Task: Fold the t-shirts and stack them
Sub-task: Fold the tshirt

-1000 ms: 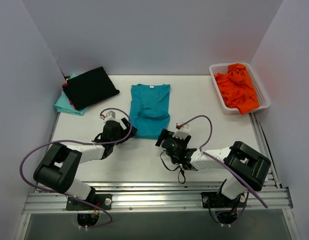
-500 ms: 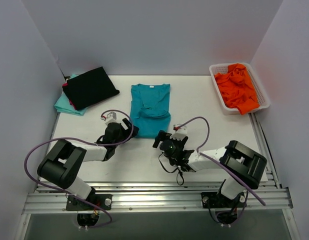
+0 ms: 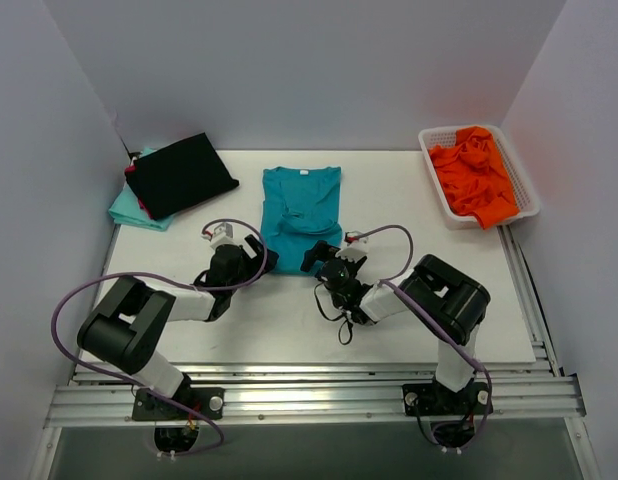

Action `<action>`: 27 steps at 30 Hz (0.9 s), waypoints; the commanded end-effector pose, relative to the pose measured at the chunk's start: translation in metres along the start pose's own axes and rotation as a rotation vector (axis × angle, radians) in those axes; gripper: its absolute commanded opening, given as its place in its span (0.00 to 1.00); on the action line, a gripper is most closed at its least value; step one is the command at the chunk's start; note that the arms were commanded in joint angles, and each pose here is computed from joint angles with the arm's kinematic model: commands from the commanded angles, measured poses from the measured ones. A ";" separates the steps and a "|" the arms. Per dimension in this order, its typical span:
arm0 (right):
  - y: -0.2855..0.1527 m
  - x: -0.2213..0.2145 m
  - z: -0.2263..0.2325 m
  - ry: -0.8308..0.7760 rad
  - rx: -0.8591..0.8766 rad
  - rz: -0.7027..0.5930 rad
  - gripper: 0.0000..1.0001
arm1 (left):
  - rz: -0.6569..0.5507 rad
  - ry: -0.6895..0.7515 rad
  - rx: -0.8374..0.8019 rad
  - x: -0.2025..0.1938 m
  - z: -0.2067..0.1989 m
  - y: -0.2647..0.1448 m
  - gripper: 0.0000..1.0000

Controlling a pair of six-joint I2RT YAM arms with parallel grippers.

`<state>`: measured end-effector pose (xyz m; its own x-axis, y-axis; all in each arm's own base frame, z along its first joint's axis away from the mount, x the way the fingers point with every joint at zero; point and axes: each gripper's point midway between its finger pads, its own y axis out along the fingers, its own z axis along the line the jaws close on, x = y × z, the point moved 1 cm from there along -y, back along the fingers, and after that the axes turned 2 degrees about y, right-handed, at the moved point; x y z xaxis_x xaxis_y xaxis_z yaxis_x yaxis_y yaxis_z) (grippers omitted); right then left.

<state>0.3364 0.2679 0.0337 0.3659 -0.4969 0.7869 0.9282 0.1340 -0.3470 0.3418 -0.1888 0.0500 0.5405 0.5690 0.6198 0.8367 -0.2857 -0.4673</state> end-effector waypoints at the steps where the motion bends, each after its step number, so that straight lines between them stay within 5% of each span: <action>1: 0.002 -0.035 -0.031 -0.059 -0.038 0.131 0.88 | 0.053 0.023 0.067 -0.018 0.020 -0.002 0.94; 8: -0.002 -0.036 -0.038 -0.051 -0.052 0.135 0.77 | 0.060 0.018 0.061 -0.023 0.023 0.005 1.00; 20: -0.025 -0.030 -0.053 -0.026 -0.071 0.145 0.73 | 0.064 0.014 0.033 -0.025 0.018 0.012 0.78; 27: -0.021 -0.042 -0.054 -0.024 -0.062 0.173 0.69 | 0.072 0.012 0.024 -0.027 0.016 0.016 0.76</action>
<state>0.3254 0.2548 0.0327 0.3848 -0.5597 0.7339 0.9212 0.1827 -0.3437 0.3535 -0.1971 0.0443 0.5228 0.5829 0.6221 0.8503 -0.3047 -0.4290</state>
